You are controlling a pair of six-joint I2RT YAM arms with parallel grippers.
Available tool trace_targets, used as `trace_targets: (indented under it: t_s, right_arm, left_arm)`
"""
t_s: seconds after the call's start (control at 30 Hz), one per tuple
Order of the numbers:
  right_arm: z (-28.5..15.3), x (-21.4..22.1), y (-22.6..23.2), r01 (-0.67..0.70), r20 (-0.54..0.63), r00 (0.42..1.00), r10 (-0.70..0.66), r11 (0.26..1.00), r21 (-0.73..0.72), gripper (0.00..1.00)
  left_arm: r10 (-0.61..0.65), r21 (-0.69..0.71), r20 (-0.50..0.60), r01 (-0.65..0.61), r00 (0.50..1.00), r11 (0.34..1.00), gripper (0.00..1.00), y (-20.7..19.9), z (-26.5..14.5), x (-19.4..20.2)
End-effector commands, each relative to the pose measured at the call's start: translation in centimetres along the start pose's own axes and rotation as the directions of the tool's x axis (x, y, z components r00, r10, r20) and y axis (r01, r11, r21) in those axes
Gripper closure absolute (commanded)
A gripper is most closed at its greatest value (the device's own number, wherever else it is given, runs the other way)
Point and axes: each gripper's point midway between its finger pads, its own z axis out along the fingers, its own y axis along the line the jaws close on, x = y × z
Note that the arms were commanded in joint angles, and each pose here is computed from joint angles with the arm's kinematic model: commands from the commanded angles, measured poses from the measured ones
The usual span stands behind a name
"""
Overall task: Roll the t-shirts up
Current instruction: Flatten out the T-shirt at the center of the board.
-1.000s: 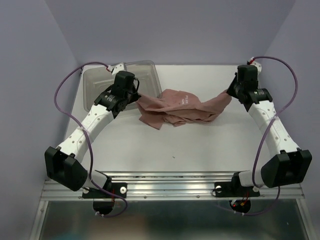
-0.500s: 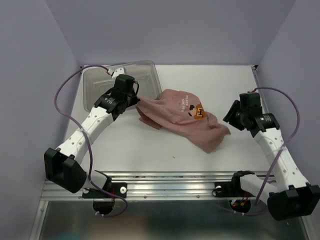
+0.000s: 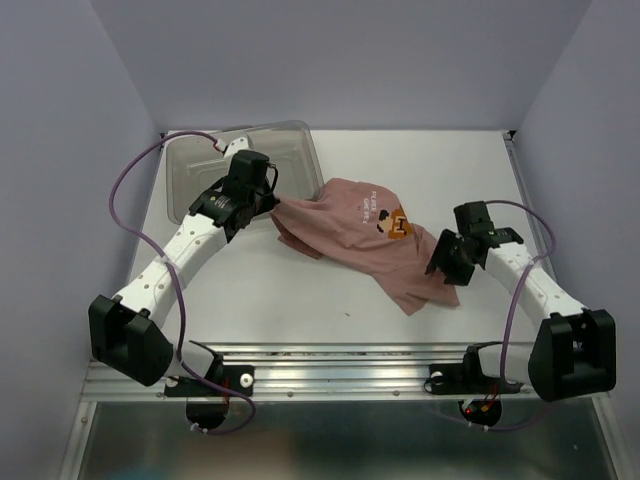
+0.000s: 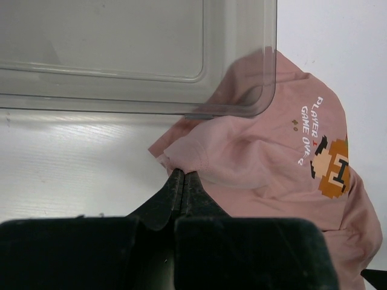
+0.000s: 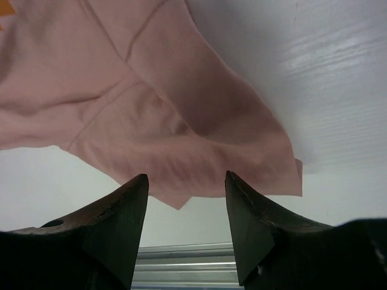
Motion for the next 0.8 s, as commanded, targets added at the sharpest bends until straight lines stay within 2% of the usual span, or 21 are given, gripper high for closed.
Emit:
trace_targets:
  t_s: [0.0, 0.1, 0.27, 0.33, 0.37, 0.4, 0.43, 0.47, 0.5, 0.6, 0.7, 0.77]
  right_arm:
    - [0.2, 0.3, 1.4, 0.007, -0.003, 1.0, -0.007, 0.996, -0.087, 0.4]
    - [0.8, 1.0, 2.5, -0.009, -0.032, 0.999, 0.004, 0.988, -0.157, 0.4]
    - [3.6, 4.7, 2.6, 0.013, -0.104, 0.994, -0.029, 0.989, -0.148, 0.46]
    - [4.6, 6.7, 3.5, 0.054, -0.137, 0.988, -0.074, 0.988, -0.143, 0.55]
    - [4.8, 7.3, 4.1, 0.051, -0.143, 0.987, -0.073, 0.987, -0.151, 0.65]
    - [4.9, 8.9, 5.1, 0.095, -0.163, 0.979, -0.123, 0.981, -0.167, 0.7]
    - [4.9, 8.6, 5.5, 0.081, -0.159, 0.981, -0.108, 0.982, -0.17, 0.75]
    - [4.5, 9.6, 7.0, 0.106, -0.164, 0.977, -0.139, 0.974, -0.199, 0.84]
    - [4.4, 10.0, 8.1, 0.12, -0.158, 0.975, -0.159, 0.966, -0.229, 0.87]
    - [3.4, 11.6, 11.7, 0.193, -0.157, 0.954, -0.254, 0.926, -0.324, 0.9]
    - [3.0, 12.4, 12.5, 0.299, -0.153, 0.923, -0.354, 0.908, -0.294, 0.91]
    - [2.0, 10.3, 13.3, 0.313, -0.074, 0.936, -0.343, 0.912, -0.266, 0.91]
  left_arm:
    - [-0.009, -0.001, 0.031, 0.009, 0.999, 1.0, 1.0, 0.2, -0.1, -0.6]
    - [-0.009, -0.002, 0.032, 0.009, 0.999, 1.0, 1.0, 0.3, -0.2, -0.6]
    - [-0.012, 0.001, 0.031, 0.012, 0.999, 1.0, 1.0, 0.4, -0.3, -0.4]
    - [-0.014, -0.001, 0.03, 0.014, 0.999, 1.0, 1.0, 0.6, -0.4, -0.3]
    - [-0.015, -0.002, 0.03, 0.015, 0.999, 1.0, 1.0, 0.6, -0.4, -0.2]
    - [-0.017, -0.004, 0.031, 0.017, 0.999, 1.0, 1.0, 0.8, -0.6, -0.2]
    - [-0.017, -0.003, 0.034, 0.017, 0.999, 1.0, 1.0, 0.8, -0.7, -0.2]
    - [-0.015, -0.01, 0.027, 0.015, 1.0, 1.0, 1.0, 1.1, -0.6, 0.2]
    - [-0.017, -0.016, 0.031, 0.018, 0.999, 1.0, 1.0, 1.3, -0.6, 0.2]
    - [-0.018, -0.043, 0.049, 0.02, 0.999, 0.999, 1.0, 2.1, -1.0, 0.2]
    - [-0.003, -0.098, 0.077, 0.011, 0.997, 0.995, 1.0, 3.5, -1.1, 0.0]
    - [0.005, -0.118, 0.082, 0.005, 0.997, 0.993, 1.0, 3.9, -1.1, -0.1]
